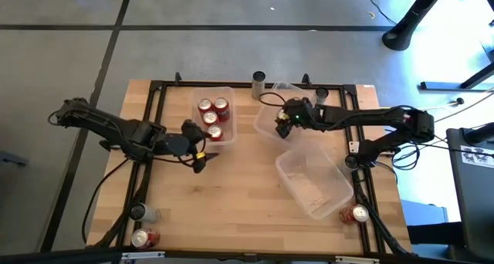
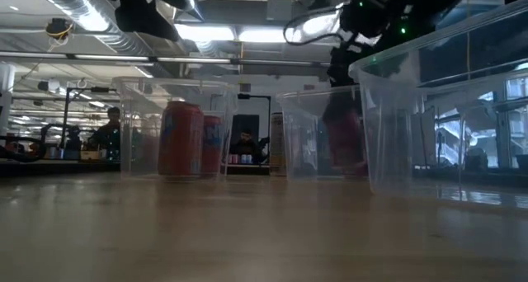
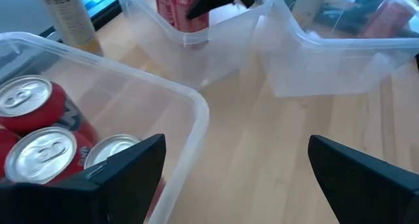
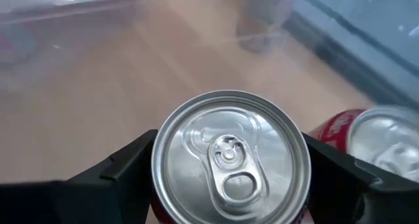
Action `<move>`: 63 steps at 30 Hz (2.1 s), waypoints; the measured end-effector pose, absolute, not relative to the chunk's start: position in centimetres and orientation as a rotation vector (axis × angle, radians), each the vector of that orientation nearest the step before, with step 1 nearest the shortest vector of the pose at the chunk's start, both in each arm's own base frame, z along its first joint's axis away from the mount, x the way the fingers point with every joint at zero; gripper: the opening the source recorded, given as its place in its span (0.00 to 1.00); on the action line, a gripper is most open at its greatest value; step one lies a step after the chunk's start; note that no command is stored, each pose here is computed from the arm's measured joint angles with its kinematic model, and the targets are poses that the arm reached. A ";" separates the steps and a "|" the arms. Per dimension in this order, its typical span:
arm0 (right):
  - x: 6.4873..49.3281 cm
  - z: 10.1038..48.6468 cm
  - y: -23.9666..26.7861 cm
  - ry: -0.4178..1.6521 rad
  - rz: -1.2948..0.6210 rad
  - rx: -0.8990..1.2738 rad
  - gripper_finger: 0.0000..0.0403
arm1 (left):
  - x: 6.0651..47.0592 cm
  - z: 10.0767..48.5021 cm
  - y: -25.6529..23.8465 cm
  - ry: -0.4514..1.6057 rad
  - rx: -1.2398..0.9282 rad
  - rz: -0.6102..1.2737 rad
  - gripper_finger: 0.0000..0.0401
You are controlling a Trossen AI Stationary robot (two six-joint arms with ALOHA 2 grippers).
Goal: Sort soda cans
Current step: Put the red-white soda can into the top right transparent bin
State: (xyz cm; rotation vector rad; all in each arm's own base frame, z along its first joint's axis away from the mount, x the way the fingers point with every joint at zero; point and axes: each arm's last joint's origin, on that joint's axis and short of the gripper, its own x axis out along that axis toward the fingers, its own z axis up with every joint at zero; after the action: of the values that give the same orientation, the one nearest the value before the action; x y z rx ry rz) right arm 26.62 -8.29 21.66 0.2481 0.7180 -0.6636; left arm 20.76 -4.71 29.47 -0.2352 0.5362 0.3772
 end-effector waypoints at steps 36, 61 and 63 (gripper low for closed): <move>24.5 22.6 -8.4 0.797 -0.654 0.292 0.80 | 21.2 29.1 -4.8 0.515 -0.233 0.378 0.90; 25.5 20.3 -8.7 0.910 -0.661 0.286 0.80 | 21.2 29.1 -4.8 0.518 -0.217 0.373 0.90; 25.5 20.3 -8.7 0.911 -0.660 0.286 0.80 | 21.2 29.1 -4.8 0.518 -0.217 0.373 0.90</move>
State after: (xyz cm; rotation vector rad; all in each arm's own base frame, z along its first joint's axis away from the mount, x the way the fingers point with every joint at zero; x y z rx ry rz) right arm 25.45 -8.70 20.28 0.2863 0.9107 -0.6599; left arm 21.17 -4.81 29.11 -0.2166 0.5179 0.3733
